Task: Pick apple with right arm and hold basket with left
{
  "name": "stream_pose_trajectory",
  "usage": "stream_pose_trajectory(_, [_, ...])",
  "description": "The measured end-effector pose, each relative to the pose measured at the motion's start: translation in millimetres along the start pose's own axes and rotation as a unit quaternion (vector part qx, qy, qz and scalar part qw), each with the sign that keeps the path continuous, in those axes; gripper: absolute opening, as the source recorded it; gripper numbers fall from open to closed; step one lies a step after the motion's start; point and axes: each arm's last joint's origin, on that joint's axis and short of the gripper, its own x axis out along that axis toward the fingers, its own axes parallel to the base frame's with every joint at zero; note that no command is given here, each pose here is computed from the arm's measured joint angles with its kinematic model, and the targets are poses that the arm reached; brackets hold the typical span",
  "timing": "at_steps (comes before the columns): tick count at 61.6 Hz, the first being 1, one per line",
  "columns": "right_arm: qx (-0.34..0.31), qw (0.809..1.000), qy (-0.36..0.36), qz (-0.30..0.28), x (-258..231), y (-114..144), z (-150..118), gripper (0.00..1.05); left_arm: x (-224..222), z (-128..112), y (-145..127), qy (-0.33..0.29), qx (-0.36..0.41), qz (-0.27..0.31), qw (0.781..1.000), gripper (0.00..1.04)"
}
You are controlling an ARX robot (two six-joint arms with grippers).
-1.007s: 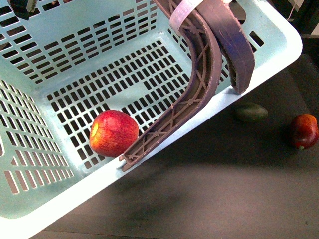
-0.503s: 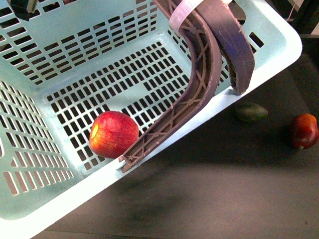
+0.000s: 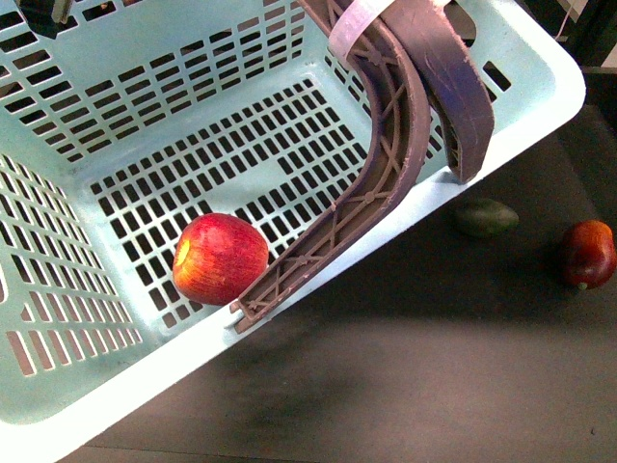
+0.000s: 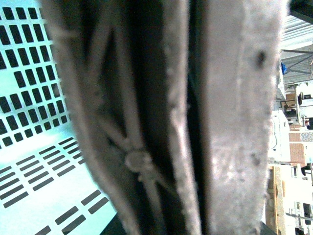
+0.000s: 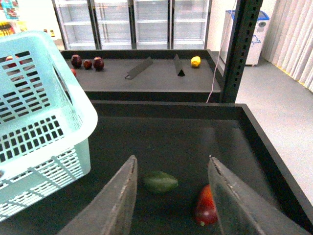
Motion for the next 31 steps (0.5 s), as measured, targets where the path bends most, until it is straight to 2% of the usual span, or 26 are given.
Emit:
stream_pose_trajectory(11, [0.000,1.000,0.000,0.000,0.0,0.0,0.0,0.97,0.0,0.0,0.0,0.000,0.000,0.000,1.000,0.15])
stream_pose_trajectory(28, [0.000,1.000,0.000,0.000,0.0,0.0,0.0,0.96,0.0,0.0,0.1,-0.002,-0.001,0.002,1.000,0.15])
stream_pose_trajectory(31, [0.000,1.000,0.000,0.000,0.0,0.0,0.0,0.96,0.0,-0.9,0.1,-0.035,-0.025,0.038,0.998,0.15])
